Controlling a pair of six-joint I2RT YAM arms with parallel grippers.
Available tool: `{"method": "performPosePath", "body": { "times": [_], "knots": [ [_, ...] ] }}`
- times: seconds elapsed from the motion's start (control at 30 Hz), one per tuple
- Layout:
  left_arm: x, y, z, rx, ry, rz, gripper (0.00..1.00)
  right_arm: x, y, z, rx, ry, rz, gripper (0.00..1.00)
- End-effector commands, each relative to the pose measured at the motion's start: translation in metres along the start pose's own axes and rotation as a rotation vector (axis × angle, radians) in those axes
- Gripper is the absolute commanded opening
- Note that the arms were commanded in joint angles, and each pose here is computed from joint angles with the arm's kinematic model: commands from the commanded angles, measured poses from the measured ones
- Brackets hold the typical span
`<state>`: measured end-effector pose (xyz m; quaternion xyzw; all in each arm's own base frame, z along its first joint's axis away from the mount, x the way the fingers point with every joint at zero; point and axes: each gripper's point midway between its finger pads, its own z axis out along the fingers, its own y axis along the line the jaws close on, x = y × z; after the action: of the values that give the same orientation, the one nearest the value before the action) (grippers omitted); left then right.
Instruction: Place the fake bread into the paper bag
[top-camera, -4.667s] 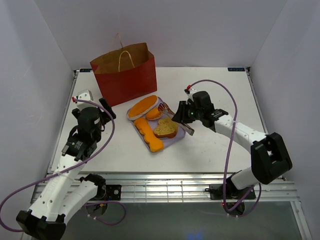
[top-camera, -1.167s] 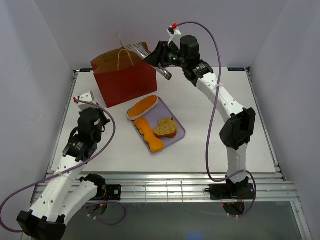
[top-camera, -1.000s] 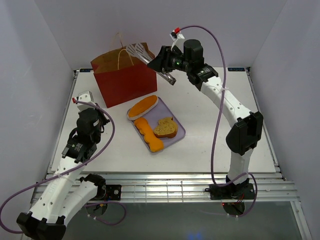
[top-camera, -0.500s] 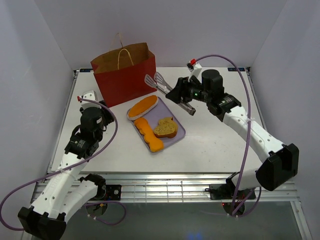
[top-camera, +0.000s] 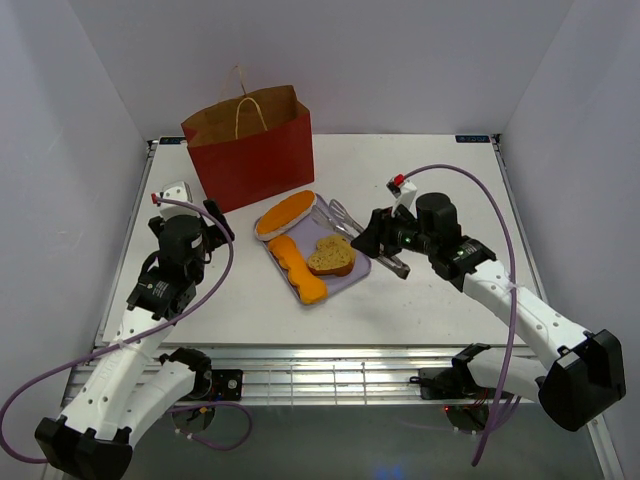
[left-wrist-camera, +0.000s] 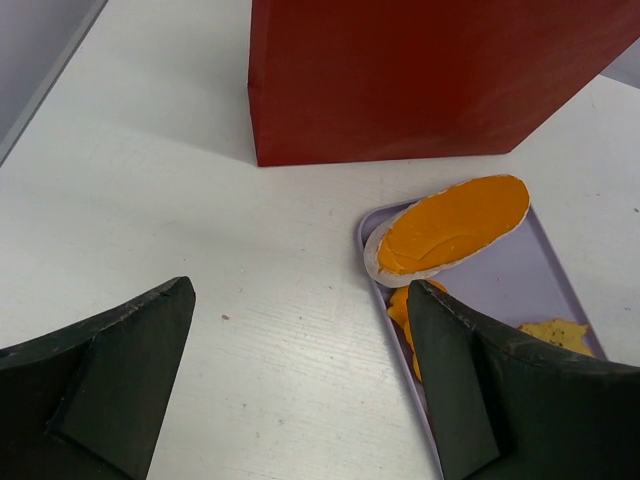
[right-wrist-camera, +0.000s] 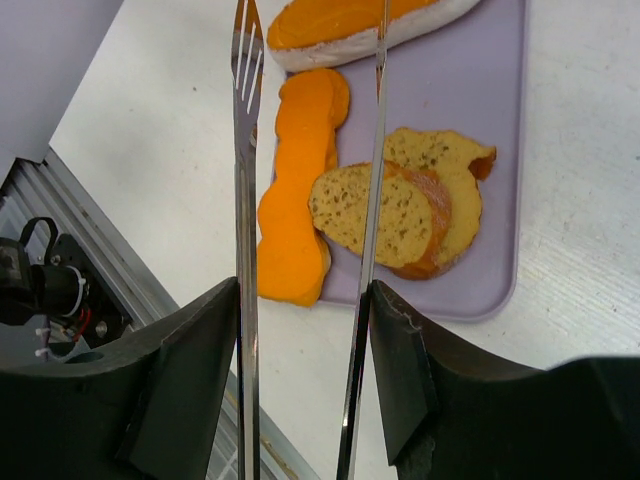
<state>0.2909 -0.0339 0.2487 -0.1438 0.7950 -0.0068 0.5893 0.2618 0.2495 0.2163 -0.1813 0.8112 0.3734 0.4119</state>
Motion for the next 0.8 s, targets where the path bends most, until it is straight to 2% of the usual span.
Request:
{"method": "performPosePath", "body": {
  "times": [0.0, 0.27, 0.5, 0.77],
  "knots": [
    [-0.015, 0.003, -0.006, -0.013, -0.037, -0.028, 0.98, -0.007, 0.003, -0.006, -0.017, -0.062, -0.036, 0.59],
    [-0.015, 0.006, -0.005, -0.036, -0.038, -0.033, 0.98, 0.009, 0.002, -0.003, -0.038, -0.032, -0.029, 0.57],
    [-0.014, 0.007, -0.003, -0.045, -0.027, -0.032, 0.98, 0.047, 0.019, 0.012, -0.113, 0.059, -0.065, 0.58],
    [-0.013, 0.001, -0.005, -0.008, -0.021, -0.038, 0.98, 0.079, 0.020, 0.010, -0.082, 0.125, -0.086, 0.58]
  ]
}}
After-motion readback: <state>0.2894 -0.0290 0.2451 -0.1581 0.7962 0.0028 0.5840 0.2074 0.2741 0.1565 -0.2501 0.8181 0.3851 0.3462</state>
